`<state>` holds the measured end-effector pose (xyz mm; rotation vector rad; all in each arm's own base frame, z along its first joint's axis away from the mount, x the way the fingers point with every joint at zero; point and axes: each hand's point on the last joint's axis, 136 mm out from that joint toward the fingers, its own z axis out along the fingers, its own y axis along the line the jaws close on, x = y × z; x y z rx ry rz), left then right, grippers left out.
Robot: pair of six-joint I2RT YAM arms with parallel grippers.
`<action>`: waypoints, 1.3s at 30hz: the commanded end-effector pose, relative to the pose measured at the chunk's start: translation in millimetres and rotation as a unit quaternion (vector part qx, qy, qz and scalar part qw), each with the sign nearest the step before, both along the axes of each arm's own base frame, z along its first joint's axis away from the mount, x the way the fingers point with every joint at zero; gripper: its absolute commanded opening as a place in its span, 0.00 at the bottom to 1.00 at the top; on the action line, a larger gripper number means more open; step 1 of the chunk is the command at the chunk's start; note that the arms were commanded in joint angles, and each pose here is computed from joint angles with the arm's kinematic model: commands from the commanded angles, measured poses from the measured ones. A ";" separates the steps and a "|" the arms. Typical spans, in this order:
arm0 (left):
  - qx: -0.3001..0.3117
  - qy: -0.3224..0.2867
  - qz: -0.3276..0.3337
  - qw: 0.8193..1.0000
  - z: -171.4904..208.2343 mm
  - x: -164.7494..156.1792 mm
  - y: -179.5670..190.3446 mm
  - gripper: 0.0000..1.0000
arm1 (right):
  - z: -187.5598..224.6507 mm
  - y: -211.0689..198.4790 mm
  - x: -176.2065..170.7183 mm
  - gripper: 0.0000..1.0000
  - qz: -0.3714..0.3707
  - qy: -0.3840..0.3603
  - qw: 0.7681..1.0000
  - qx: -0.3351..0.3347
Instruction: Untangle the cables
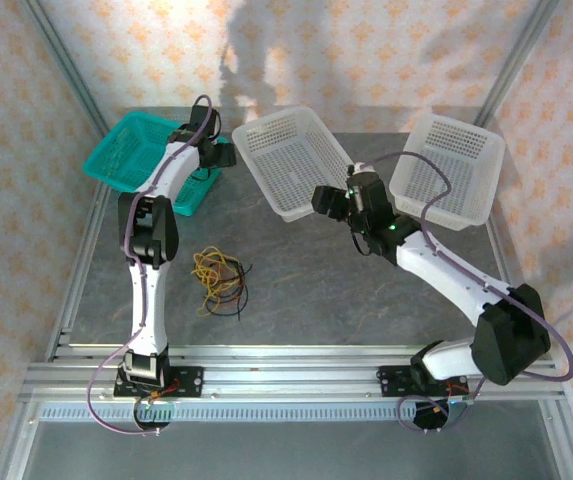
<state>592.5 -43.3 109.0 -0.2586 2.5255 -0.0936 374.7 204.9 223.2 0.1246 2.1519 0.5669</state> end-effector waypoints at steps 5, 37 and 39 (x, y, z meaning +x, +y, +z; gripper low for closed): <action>-0.001 0.010 -0.046 0.999 13.2 -9.2 -14.7 0.75 | 5.0 -7.7 -2.3 0.76 -0.015 -0.015 1.000 -0.009; -0.040 0.046 -0.158 0.986 16.4 -118.9 -83.4 0.71 | -6.5 -10.9 -2.5 0.75 -0.025 -0.006 1.000 -0.012; -0.054 0.044 -0.164 0.984 16.3 -127.8 -89.6 0.71 | -6.2 -10.7 -2.3 0.74 -0.026 -0.006 1.000 -0.012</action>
